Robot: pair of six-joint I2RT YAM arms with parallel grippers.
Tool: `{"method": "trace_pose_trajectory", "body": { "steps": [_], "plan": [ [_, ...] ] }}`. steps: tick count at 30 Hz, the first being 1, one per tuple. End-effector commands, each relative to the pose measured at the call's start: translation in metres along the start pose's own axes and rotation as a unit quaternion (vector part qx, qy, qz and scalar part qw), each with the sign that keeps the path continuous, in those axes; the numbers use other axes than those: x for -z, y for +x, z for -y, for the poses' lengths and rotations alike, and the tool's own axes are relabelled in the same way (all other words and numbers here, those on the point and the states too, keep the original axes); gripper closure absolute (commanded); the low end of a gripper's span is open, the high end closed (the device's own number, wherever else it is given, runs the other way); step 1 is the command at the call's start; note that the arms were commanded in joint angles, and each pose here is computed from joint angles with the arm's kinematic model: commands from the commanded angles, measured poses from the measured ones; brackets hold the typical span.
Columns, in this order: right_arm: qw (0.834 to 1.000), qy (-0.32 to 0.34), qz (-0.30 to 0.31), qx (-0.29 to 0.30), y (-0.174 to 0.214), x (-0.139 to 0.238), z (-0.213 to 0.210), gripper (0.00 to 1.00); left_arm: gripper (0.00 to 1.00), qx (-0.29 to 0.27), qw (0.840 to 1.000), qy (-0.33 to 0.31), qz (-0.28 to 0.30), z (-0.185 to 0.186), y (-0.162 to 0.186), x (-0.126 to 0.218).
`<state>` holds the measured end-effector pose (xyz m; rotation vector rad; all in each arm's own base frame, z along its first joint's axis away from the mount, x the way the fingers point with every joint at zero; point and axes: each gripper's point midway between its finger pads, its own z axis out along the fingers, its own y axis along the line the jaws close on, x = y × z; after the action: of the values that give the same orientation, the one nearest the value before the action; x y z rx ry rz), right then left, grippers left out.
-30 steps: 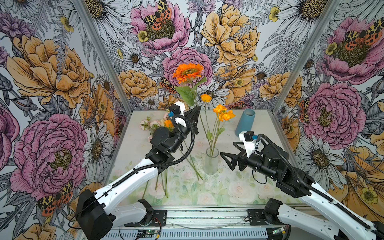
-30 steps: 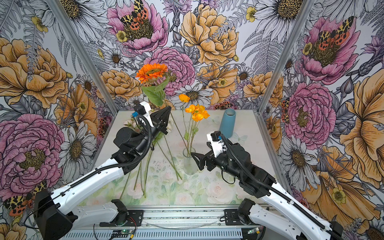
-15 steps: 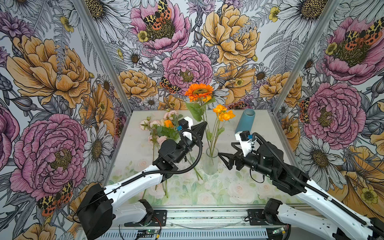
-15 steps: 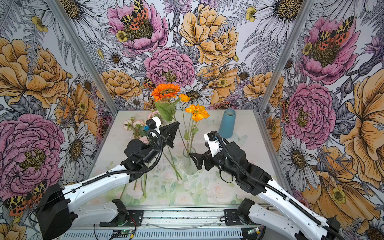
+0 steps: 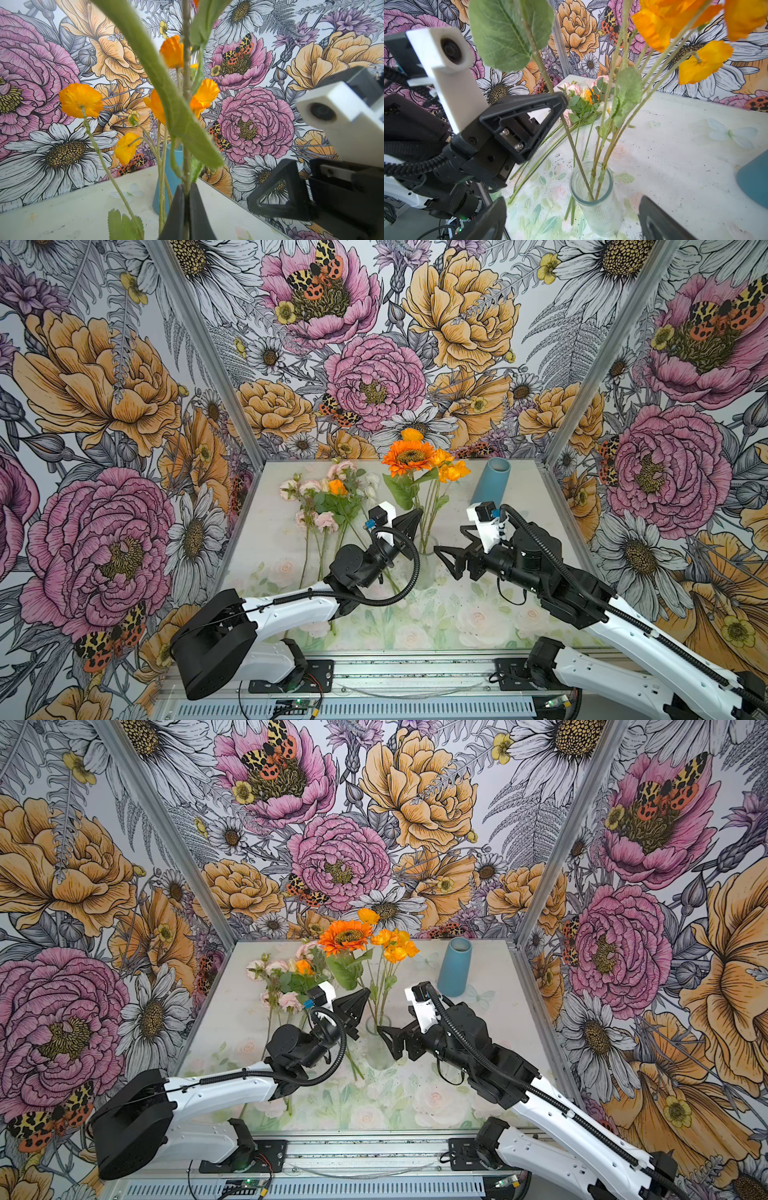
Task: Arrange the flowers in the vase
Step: 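Lower the gerbera stem into the vase with the left gripper and release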
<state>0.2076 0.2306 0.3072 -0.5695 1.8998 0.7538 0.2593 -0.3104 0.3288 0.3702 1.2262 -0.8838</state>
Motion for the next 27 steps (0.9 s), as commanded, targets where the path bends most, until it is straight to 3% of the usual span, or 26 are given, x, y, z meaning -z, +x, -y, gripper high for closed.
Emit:
{"method": "trace_pose_trajectory", "body": {
  "steps": [1,14,17,22,27],
  "plan": [
    [1.0,-0.006,0.002,0.002,-0.002,0.0,-0.002,0.01,1.0,-0.004,0.999,0.0,0.034,0.003,-0.01,0.005],
    [1.0,-0.006,-0.012,0.001,0.005,-0.011,-0.001,0.01,0.92,-0.008,0.999,0.004,-0.033,0.007,0.032,0.016],
    [1.0,-0.005,-0.011,0.001,0.005,-0.01,0.0,0.0,0.81,-0.01,0.999,0.001,-0.038,0.006,0.035,0.018],
    [1.0,-0.004,-0.008,0.002,0.005,-0.009,0.0,0.01,0.47,-0.025,0.999,-0.001,-0.046,0.007,0.027,0.017],
    [1.0,-0.002,-0.008,0.006,0.006,-0.01,0.001,0.01,0.33,-0.051,0.995,-0.02,-0.08,0.002,0.016,0.027]
  ]
}}
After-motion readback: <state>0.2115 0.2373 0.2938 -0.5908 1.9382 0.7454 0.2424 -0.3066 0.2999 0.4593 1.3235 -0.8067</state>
